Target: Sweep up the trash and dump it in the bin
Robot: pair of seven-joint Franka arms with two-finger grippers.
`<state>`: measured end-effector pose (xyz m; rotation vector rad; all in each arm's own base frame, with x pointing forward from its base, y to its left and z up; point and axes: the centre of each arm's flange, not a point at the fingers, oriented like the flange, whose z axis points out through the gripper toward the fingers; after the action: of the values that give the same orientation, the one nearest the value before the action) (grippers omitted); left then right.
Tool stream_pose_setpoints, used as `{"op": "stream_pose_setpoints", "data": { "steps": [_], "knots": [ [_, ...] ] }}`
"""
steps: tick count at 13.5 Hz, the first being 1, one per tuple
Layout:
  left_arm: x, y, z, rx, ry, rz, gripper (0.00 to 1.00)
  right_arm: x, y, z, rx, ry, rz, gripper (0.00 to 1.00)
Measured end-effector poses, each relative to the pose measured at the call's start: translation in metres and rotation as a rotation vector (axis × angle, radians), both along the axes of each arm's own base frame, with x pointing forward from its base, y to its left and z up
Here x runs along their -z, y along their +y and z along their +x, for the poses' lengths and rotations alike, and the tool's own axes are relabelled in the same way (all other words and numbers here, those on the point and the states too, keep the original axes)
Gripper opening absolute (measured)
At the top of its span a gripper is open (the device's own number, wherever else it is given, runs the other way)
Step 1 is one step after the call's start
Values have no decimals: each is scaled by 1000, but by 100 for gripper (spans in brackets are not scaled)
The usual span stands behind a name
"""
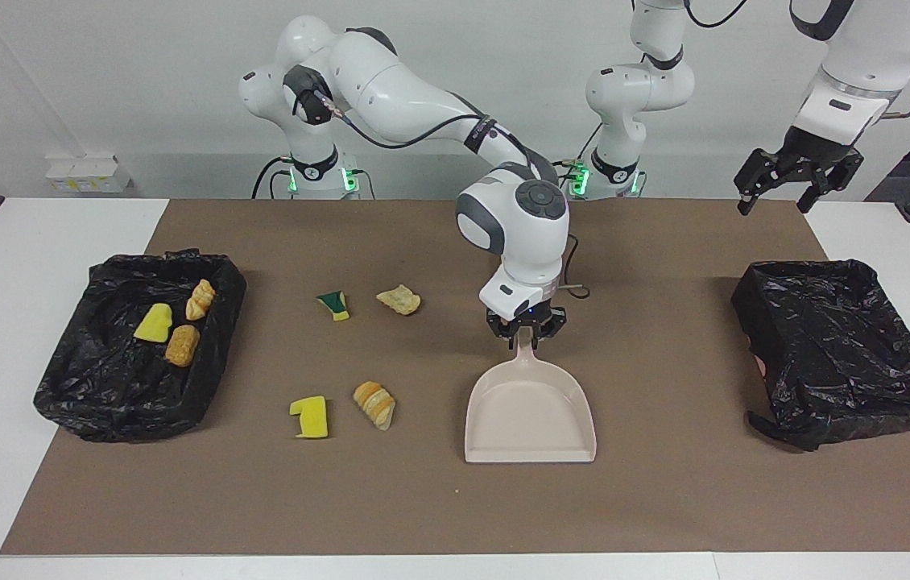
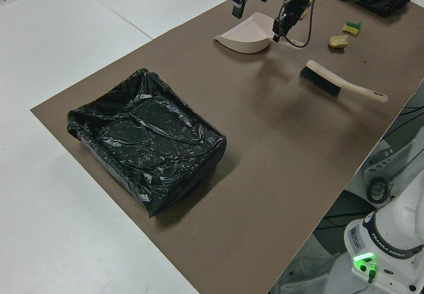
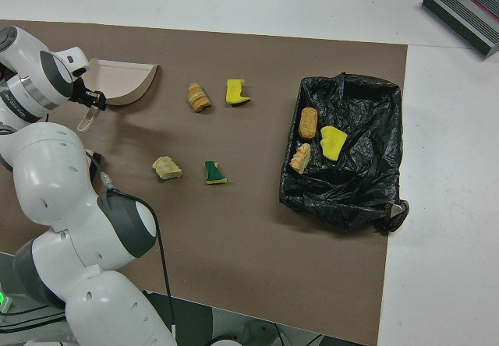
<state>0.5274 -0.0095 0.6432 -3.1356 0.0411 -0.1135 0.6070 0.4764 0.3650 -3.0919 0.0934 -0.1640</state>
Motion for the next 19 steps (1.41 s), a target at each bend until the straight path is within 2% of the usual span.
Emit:
{"op": "stream_pose_setpoints", "data": {
  "steps": [3, 5, 6, 8, 9, 10, 11, 13, 17, 19],
  "knots": [
    [0, 0, 0, 0, 0, 0, 100, -31, -8, 6, 13, -39, 23, 53],
    [0, 0, 0, 0, 0, 0, 100, -50, -21, 14, 35, -66, 27, 67],
    [0, 0, 0, 0, 0, 0, 100, -63, -33, 21, 54, -84, 32, 67],
    [0, 0, 0, 0, 0, 0, 100, -99, -72, 38, 109, -122, 48, 80],
    [0, 0, 0, 0, 0, 0, 100, -119, -98, 44, 143, -136, 50, 80],
    [0, 0, 0, 0, 0, 0, 100, -138, -125, 48, 177, -148, 49, 85],
    [0, 0, 0, 0, 0, 0, 100, -155, -149, 47, 204, -158, 46, 85],
    [0, 0, 0, 0, 0, 0, 100, -181, -181, 38, 240, -170, 37, 97],
    [0, -10, 0, 18, 0, 1, 100, -211, -219, 19, 282, -185, 21, 100],
    [0, -23, 1, 41, -8, 2, 100, -220, -234, 15, 304, -174, 6, 100]
  ]
}}
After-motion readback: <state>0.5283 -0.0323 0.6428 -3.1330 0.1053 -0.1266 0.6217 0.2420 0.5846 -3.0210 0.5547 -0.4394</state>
